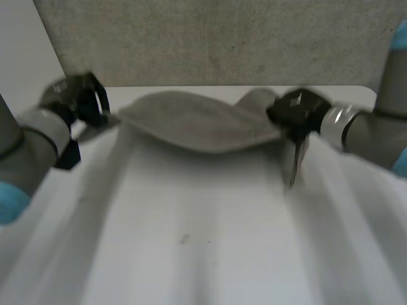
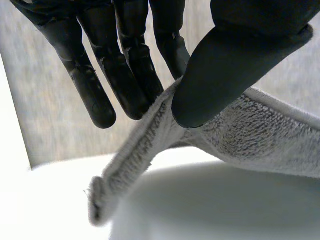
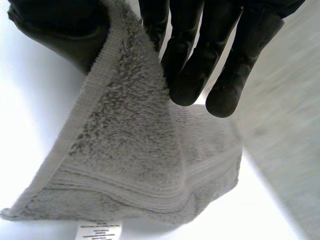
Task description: Fold the towel.
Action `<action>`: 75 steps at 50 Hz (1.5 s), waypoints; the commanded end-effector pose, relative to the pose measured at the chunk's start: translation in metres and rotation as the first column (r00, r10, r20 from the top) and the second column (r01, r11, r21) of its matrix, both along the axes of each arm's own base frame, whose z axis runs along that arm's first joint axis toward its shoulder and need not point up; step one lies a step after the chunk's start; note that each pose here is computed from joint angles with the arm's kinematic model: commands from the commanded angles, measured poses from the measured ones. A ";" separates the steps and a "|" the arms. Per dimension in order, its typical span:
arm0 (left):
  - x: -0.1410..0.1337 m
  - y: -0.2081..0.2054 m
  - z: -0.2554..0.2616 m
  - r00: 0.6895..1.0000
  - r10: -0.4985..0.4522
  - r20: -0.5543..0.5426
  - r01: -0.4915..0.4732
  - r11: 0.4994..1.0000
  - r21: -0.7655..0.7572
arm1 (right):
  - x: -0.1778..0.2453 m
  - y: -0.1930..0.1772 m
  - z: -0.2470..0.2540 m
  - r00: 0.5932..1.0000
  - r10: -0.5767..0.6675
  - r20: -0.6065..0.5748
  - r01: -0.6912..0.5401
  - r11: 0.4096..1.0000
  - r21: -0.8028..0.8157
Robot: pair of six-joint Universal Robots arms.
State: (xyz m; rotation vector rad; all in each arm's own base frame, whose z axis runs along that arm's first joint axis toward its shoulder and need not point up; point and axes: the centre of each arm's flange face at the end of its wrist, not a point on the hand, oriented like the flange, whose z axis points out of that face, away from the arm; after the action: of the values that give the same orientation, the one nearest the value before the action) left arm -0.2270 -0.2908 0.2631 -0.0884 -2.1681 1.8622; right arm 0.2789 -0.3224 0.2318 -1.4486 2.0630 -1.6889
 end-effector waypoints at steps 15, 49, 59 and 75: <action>0.027 -0.012 -0.043 0.996 0.081 0.033 -0.081 0.997 -0.004 | -0.010 0.005 -0.096 0.961 -0.178 0.211 0.138 0.972 0.191; 0.049 -0.020 -0.047 0.988 0.149 0.038 -0.150 0.989 0.012 | -0.107 -0.017 -0.081 0.835 -0.517 0.188 0.483 0.852 0.201; 0.048 -0.017 -0.048 0.989 0.140 0.047 -0.141 0.990 0.017 | -0.096 -0.008 -0.058 0.876 -0.406 0.259 0.367 0.911 0.187; 0.041 0.018 -0.003 0.995 0.100 0.022 -0.099 0.992 -0.076 | -0.093 0.028 0.051 0.978 -0.207 0.011 0.184 0.845 -0.502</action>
State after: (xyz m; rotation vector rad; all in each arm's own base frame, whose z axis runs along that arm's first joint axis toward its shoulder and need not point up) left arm -0.1865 -0.2856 0.2487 -0.0139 -2.1929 1.9831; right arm 0.1847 -0.3038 0.2757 -1.1104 2.0284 -2.2653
